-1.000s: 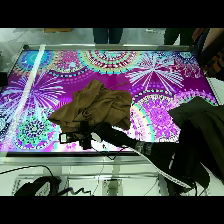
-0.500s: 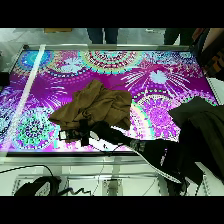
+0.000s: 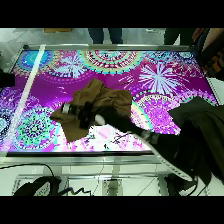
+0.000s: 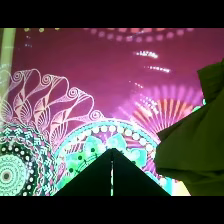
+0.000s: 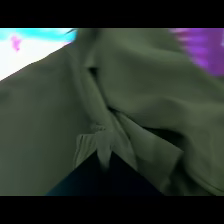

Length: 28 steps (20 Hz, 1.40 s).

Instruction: Fold the clothes and pants, and hang the long-sleeved shirts on hangers.

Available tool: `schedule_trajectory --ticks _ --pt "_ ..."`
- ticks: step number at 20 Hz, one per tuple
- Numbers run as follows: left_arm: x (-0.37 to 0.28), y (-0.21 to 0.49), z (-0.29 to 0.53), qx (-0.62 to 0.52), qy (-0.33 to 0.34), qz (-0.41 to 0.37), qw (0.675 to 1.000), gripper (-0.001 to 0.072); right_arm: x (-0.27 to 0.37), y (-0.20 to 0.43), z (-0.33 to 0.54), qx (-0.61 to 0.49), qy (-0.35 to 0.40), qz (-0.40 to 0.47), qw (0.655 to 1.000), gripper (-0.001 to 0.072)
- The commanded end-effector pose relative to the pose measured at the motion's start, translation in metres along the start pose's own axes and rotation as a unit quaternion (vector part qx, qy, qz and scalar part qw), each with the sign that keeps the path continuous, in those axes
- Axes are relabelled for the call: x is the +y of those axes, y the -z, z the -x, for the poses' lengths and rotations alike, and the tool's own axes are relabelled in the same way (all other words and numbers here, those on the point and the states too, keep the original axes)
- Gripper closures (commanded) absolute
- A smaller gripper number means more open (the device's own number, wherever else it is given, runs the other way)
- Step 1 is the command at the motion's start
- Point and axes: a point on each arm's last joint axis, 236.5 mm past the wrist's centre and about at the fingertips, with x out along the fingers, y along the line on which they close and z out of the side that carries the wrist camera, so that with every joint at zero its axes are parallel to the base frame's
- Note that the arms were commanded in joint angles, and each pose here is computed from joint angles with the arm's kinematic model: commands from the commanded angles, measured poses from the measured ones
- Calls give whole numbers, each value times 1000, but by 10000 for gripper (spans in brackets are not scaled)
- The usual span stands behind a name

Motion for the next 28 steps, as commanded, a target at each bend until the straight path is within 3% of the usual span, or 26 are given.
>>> schedule_trajectory --ticks 1,5,7,10,13,14,15,16,17,21,22,28 --pt "-17 18 -25 35 30 0 999 692 -98 -15 67 -44 80 -161 983 679" --pt "-51 107 -64 145 81 12 986 694 -195 35 147 -40 154 -293 943 679" --pt "-92 153 -72 182 164 64 967 694 -229 77 179 -14 181 -332 926 679" --pt "-167 190 -65 183 318 185 911 693 -254 144 214 26 187 -420 888 679" --pt "-218 230 -56 221 391 270 852 677 -256 184 234 58 175 -470 863 679" --pt "-228 247 -58 237 394 284 841 619 -255 191 238 63 172 -478 859 679" --pt "-235 261 -60 250 393 294 835 435 -254 194 239 67 170 -481 858 679" --pt "-238 274 -64 259 388 301 832 179 -253 194 239 70 168 -481 858 679" --pt "-240 281 -67 260 385 300 833 95 -252 193 238 69 166 -481 858 679" --pt "-230 298 -100 227 335 312 860 107 -249 185 233 64 161 -476 862 679" --pt "-230 302 -104 229 329 317 860 150 -248 184 232 64 160 -476 862 679" --pt "-227 314 -135 242 301 354 852 159 -251 181 232 55 163 -477 862 678"
